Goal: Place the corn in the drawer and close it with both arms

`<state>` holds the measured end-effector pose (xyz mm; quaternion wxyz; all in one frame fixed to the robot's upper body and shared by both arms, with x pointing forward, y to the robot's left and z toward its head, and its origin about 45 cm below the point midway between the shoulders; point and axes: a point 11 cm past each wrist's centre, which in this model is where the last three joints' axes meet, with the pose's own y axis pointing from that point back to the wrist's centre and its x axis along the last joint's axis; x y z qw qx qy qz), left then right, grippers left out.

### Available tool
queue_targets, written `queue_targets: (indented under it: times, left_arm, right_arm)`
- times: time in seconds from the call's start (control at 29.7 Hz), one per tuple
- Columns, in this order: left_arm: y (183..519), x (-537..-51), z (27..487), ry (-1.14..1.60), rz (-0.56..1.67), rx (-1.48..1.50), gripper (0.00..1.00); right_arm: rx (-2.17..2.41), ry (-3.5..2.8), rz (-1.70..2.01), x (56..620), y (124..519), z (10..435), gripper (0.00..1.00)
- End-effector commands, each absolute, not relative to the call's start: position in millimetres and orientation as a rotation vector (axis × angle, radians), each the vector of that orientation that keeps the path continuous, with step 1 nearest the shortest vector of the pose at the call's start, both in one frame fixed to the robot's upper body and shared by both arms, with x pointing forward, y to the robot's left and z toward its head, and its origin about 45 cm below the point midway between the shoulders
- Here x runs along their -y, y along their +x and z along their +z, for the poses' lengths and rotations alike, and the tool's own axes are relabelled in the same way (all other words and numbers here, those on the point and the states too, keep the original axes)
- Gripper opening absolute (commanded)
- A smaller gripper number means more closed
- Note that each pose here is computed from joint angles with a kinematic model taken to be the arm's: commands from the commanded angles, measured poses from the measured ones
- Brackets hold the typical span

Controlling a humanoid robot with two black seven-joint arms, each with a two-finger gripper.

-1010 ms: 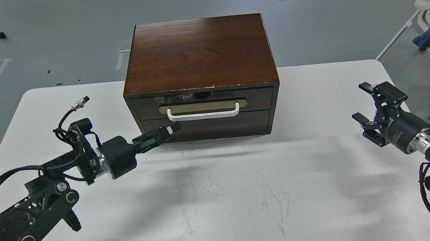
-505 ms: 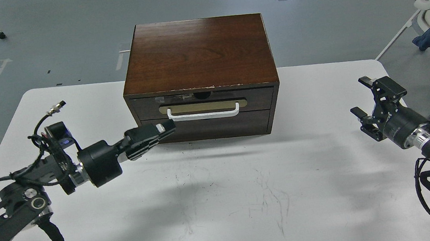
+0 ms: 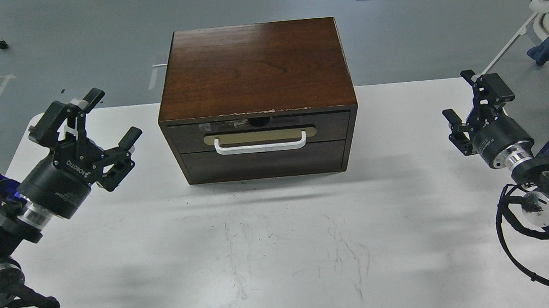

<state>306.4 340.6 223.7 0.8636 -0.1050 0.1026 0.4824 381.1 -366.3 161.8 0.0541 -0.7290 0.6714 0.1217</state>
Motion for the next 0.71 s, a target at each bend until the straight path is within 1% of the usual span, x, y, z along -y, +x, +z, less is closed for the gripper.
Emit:
queue_targets:
  times: [0.0, 0.1, 0.24, 0.4, 0.67]
  left_arm:
    - [304.2, -347.9, 213.4, -0.234, 1.031, -0.252, 0.99]
    - [303.2, -346.3, 208.4, -0.245, 1.038, -0.266, 0.99]
    - [302.7, -343.2, 205.6, -0.257, 1.039, -0.276, 0.99]
    - [302.7, -343.0, 204.0, -0.257, 1.042, -0.281, 0.99]
    - [302.9, -337.6, 200.5, -0.279, 1.042, -0.294, 0.99]
  right_arm:
    - [-1.987, -2.179, 0.423, 363.0, 383.9, 166.0, 1.00]
    - [-1.789, -2.260, 0.484, 346.8, 379.8, 168.3, 1.00]
    - [-1.645, -2.321, 0.520, 339.5, 374.1, 171.0, 1.00]
    - [-1.632, -2.358, 0.542, 335.3, 370.1, 164.0, 1.00]
    - [-1.635, -2.325, 0.524, 338.7, 373.7, 171.0, 1.00]
